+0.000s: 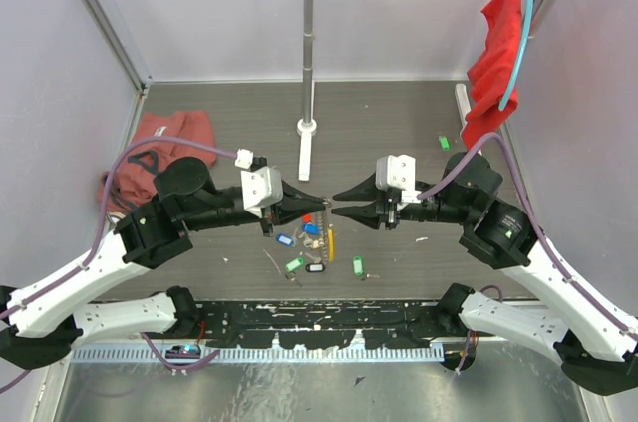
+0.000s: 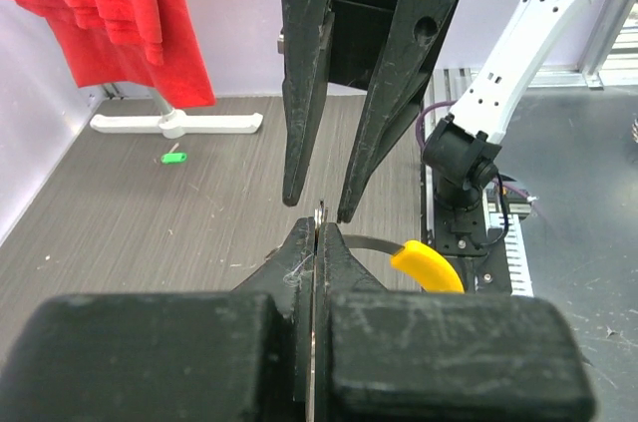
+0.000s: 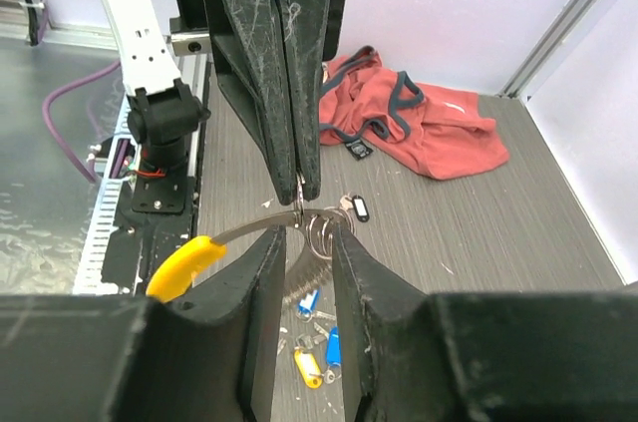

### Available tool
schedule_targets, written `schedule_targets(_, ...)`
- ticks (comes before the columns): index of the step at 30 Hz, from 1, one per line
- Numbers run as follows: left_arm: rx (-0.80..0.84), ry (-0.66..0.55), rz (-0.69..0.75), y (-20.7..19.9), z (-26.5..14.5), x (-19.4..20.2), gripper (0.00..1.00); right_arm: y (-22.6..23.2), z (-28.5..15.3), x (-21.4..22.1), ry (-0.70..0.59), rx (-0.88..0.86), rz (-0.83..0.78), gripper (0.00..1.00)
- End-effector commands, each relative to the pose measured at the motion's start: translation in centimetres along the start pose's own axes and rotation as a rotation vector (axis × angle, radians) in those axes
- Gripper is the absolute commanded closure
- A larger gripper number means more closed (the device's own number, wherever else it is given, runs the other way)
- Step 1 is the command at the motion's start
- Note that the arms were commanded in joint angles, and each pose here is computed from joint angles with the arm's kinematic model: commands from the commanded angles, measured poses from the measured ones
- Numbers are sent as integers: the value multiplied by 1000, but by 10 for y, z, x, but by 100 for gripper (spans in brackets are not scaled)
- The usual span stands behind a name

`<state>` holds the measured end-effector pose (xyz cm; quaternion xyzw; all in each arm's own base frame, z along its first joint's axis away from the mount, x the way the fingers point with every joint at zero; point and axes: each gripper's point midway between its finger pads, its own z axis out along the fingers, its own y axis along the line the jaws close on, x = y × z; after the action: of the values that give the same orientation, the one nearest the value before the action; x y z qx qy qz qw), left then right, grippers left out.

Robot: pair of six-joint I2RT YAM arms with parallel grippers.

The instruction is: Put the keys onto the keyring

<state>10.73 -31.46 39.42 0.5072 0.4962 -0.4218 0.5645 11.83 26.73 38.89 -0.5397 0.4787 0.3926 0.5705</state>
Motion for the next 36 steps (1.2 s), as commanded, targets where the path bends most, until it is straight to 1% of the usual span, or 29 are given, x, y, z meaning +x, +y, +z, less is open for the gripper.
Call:
schedule_targets(1,6,-81,5,0,2,-20,100,0,3,-31,-113,-15,-32,70)
schedule_targets(7,8,-79,5,0,3,-20,100,1,5,-27,-106,-27,-25,72)
schedule_targets(10,12,-78,5,-1,3,-19,100,2,6,-26,-102,-33,-21,75)
schedule_targets(14,15,-80,5,-1,4,-19,100,1,7,-26,-100,-34,-19,84)
schedule_targets(17,14,-81,5,-1,3,-20,100,1,8,-25,-96,-38,-15,97)
schedule_targets(18,14,-80,4,-1,3,-20,100,1,8,-24,-90,-37,-10,99)
schedule_targets(21,13,-70,4,-1,3,-18,99,-3,9,-22,-53,-26,6,99)
schedule_targets(25,1,-43,13,1,0,-15,77,-4,10,-11,47,-44,31,99)
schedule_targets(27,-7,-26,20,2,-2,-12,69,-4,9,-8,84,-49,42,99)
schedule_targets(29,-18,-6,28,4,-4,-9,65,-5,7,-5,115,-44,51,99)
schedule_targets(31,-28,12,37,6,-5,-7,63,-6,4,-1,152,-35,57,99)
schedule_targets(36,-17,98,54,8,-2,8,64,-2,-1,11,228,-60,69,99)
